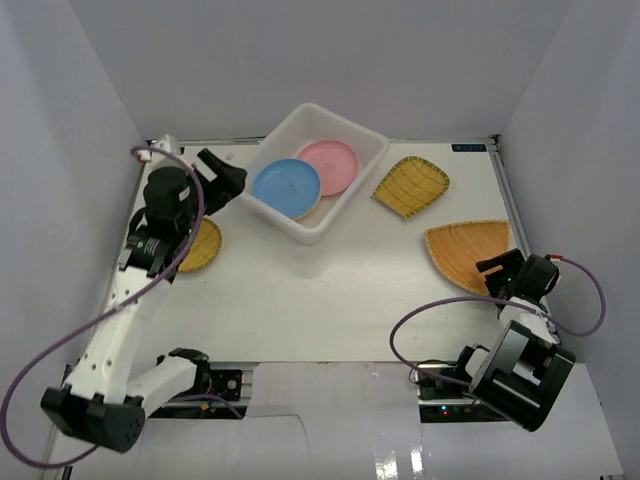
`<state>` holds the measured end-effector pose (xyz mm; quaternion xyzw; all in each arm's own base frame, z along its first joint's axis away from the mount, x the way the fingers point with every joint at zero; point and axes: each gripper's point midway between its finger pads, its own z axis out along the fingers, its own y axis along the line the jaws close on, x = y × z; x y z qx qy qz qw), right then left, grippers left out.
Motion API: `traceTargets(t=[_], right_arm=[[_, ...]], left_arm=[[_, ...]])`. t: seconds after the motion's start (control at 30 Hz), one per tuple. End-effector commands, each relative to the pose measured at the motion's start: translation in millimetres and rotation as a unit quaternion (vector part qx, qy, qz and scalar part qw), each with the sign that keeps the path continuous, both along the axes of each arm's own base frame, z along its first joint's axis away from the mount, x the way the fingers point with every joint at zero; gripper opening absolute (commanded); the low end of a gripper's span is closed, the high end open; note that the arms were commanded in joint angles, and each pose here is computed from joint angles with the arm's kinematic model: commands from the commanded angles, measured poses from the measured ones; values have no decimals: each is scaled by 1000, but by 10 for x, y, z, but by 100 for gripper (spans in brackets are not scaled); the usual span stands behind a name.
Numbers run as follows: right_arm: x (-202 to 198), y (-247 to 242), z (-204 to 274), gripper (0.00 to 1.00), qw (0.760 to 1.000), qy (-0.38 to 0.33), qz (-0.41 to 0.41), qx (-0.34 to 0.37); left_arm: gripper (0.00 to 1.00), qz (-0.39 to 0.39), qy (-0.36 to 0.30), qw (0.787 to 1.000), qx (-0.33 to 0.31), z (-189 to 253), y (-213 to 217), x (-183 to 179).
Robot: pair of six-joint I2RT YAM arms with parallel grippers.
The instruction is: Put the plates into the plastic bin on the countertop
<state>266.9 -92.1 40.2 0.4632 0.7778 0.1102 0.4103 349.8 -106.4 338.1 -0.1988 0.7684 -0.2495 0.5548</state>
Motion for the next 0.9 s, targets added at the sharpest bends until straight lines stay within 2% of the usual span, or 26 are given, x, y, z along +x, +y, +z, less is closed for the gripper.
traceTargets(t=[0.0, 0.07, 0.1, 0.13, 0.17, 0.2, 0.23, 0.3, 0.37, 0.4, 0.43, 0.5, 0.63, 0.73, 0.77, 0.83, 0.87], right_arm=[[178, 167, 61, 79, 996, -60, 28, 55], [216, 166, 10, 70, 995, -65, 20, 70], [215, 177, -18, 65, 995, -64, 17, 78], [225, 175, -27, 53, 994, -69, 15, 81], [229, 191, -32, 45, 993, -73, 11, 91], [206, 208, -58, 36, 993, -75, 7, 96], [210, 212, -41, 20, 992, -80, 4, 98], [240, 258, 82, 8, 988, -106, 5, 111], [303, 312, 366, 8, 981, -153, 15, 117], [328, 322, 495, 8, 979, -170, 19, 113], [396, 294, 820, 8, 973, -208, 29, 92], [441, 352, 1145, 8, 968, -232, 47, 87], [601, 615, 2306, 8, 931, -337, 134, 43], [771, 1066, 2644, 8, 907, -358, 219, 31], [813, 1404, 2911, 8, 886, -376, 270, 29], [997, 1734, 2924, 8, 873, -364, 323, 37], [1021, 2043, 3127, 8, 852, -378, 360, 38]], left_arm=[[95, 66, 125, 990, 21, -943, 338, -434], [94, 104, 132, 986, -6, -1012, 467, -676], [94, 121, 169, 978, -6, -1285, 531, -839], [93, 137, 178, 974, -16, -1361, 573, -926], [93, 164, 174, 970, -48, -1368, 620, -1014], [93, 179, 202, 962, -50, -1583, 661, -1132], [93, 192, 208, 957, -57, -1656, 692, -1181], [93, 249, 231, 938, -70, -1904, 833, -1327], [98, 297, 232, 924, -68, -2021, 983, -1385], [98, 307, 233, 920, -64, -2063, 1020, -1387], [98, 316, 233, 918, -61, -2111, 1049, -1386], [98, 342, 221, 912, -52, -2142, 1133, -1297], [98, 376, 219, 899, -57, -2317, 1262, -1049], [98, 382, 229, 893, -63, -2430, 1331, -919], [98, 379, 214, 897, -73, -2403, 1335, -815], [98, 380, 214, 897, -79, -2450, 1388, -713], [98, 383, 216, 894, -81, -2462, 1423, -682]])
